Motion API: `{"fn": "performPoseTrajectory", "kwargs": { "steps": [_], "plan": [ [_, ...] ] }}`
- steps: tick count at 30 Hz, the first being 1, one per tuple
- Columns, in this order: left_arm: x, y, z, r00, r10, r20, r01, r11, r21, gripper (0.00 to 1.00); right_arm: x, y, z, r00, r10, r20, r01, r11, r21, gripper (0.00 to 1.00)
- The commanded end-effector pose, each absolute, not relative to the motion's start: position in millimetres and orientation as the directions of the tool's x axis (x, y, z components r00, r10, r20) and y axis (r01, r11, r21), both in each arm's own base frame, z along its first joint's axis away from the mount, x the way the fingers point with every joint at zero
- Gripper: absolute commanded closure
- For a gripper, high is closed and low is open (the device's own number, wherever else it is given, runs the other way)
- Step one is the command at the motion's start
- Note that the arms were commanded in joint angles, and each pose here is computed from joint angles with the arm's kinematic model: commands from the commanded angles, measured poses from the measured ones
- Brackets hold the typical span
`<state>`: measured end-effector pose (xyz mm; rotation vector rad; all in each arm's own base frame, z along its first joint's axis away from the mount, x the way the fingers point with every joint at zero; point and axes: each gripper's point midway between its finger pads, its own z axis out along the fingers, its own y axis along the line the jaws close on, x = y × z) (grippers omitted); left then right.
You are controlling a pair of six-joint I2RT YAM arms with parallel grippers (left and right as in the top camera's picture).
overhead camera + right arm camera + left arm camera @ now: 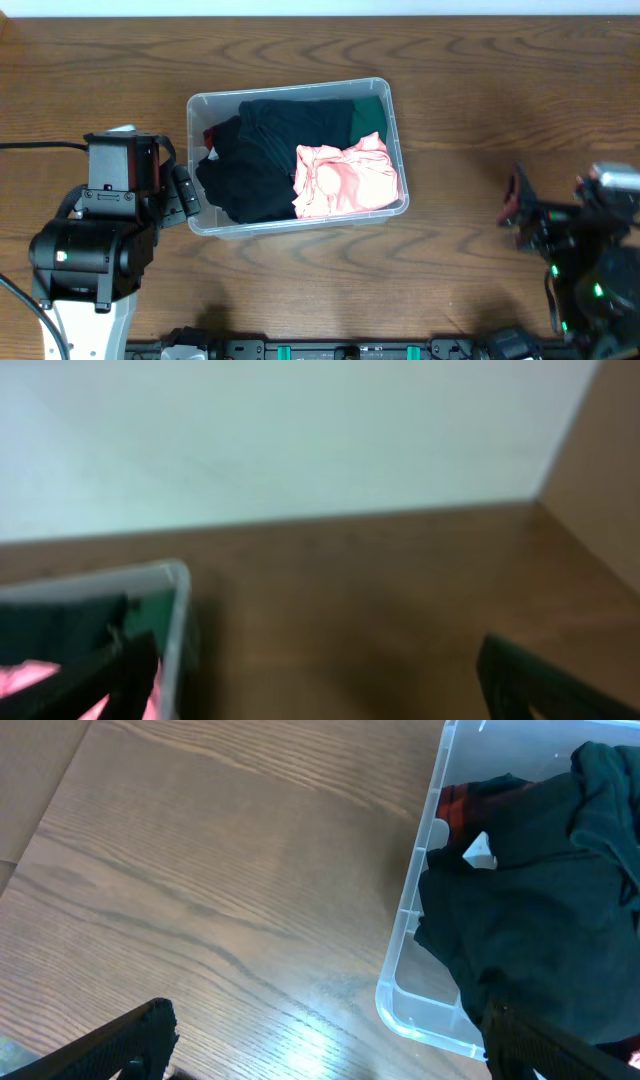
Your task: Pack container
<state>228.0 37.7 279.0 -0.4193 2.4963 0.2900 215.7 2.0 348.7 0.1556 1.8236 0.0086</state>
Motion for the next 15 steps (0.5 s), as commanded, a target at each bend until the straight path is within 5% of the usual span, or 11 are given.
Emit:
{"fn": "performPoseTrajectory", "kwargs": {
  "steps": [1,15],
  "plan": [
    [227,41,280,-0.774,-0.238,-0.587,-0.373,0.920,0.118,0.02,194,-10,342,-0.261,0.129,-0.957,0.137,0.986,0.096,0.01],
    [227,41,280,-0.774,-0.238,-0.587,-0.373,0.920,0.118,0.02,174,-10,247,-0.334,0.134,-0.933,0.115,0.988,0.100,0.01]
  ]
}}
